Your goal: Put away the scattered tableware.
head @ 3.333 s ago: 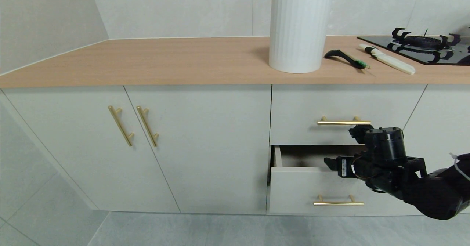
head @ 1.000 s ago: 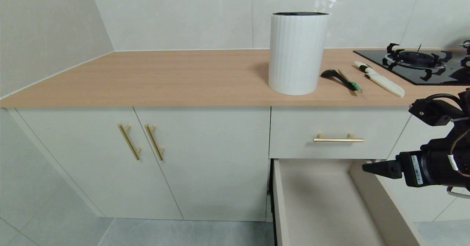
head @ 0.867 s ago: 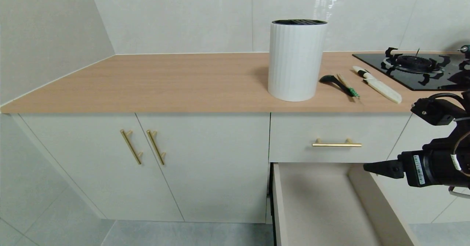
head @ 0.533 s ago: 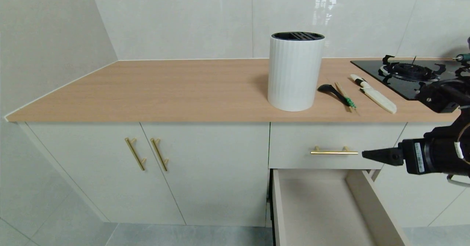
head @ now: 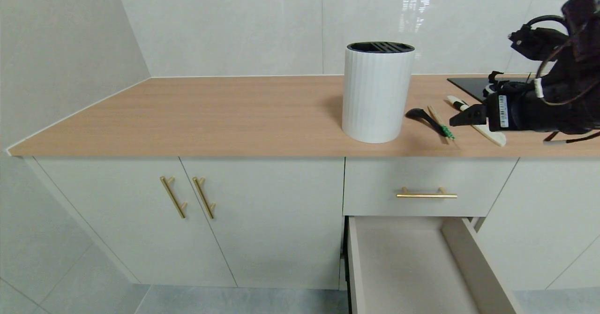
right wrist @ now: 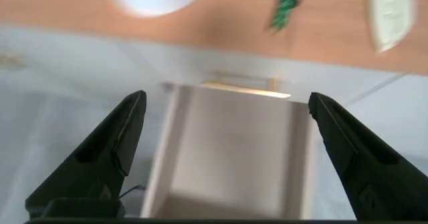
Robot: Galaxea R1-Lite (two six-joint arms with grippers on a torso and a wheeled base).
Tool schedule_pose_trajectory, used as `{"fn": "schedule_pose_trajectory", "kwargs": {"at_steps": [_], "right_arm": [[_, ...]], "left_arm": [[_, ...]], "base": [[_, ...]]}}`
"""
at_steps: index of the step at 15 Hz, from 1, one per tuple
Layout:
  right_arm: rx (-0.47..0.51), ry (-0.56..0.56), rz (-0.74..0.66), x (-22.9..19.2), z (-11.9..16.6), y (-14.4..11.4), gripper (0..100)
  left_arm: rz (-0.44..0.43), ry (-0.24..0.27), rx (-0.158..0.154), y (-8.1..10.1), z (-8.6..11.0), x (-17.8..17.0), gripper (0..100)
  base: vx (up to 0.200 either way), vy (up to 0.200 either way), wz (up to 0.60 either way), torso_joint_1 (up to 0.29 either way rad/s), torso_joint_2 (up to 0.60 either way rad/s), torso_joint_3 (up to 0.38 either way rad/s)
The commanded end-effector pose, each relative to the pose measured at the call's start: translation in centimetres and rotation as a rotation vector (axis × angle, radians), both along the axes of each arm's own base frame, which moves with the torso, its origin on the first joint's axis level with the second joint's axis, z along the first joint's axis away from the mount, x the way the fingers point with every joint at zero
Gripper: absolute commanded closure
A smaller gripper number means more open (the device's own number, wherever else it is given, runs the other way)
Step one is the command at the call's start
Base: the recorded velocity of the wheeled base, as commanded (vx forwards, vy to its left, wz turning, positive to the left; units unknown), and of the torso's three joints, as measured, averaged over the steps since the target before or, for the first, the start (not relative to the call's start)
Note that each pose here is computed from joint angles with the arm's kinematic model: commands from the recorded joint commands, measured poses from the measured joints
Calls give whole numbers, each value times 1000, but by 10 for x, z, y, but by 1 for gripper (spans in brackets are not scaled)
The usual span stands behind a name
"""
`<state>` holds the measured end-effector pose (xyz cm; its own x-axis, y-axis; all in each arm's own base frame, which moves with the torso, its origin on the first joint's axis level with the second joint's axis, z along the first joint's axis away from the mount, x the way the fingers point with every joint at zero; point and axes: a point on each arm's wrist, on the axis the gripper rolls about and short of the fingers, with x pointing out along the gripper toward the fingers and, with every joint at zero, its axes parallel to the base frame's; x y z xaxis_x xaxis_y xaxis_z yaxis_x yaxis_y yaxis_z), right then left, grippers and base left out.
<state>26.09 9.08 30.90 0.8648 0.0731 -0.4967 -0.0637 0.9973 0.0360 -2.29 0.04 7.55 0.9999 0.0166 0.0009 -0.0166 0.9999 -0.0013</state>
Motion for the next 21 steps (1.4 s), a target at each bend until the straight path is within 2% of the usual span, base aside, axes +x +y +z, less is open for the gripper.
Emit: {"fn": "schedule_pose_trajectory", "kwargs": {"at_steps": [1,2,9,17,18,21], "right_arm": [[-84,68,-110,52,-29,11,0],[-104,83,-149,65,-38,10,0],[-83,83,-192,105,-69,16,0],[-66,95,-224,122,-78,9,0],[-64,95,-227,122,-79,9,100],[-50,91,-231,121,-77,9,100]], "left_arm": [[2,1,0,0,0,0,0],[0,1,0,0,0,0,0],[0,1,0,0,0,0,0],[2,1,0,0,0,0,0],[2,1,0,0,0,0,0],[2,1,0,0,0,0,0]], "base": [[0,0,0,0,0,0],[0,0,0,0,0,0],[0,0,0,0,0,0],[0,0,0,0,0,0],[0,0,0,0,0,0],[0,0,0,0,0,0]]}}
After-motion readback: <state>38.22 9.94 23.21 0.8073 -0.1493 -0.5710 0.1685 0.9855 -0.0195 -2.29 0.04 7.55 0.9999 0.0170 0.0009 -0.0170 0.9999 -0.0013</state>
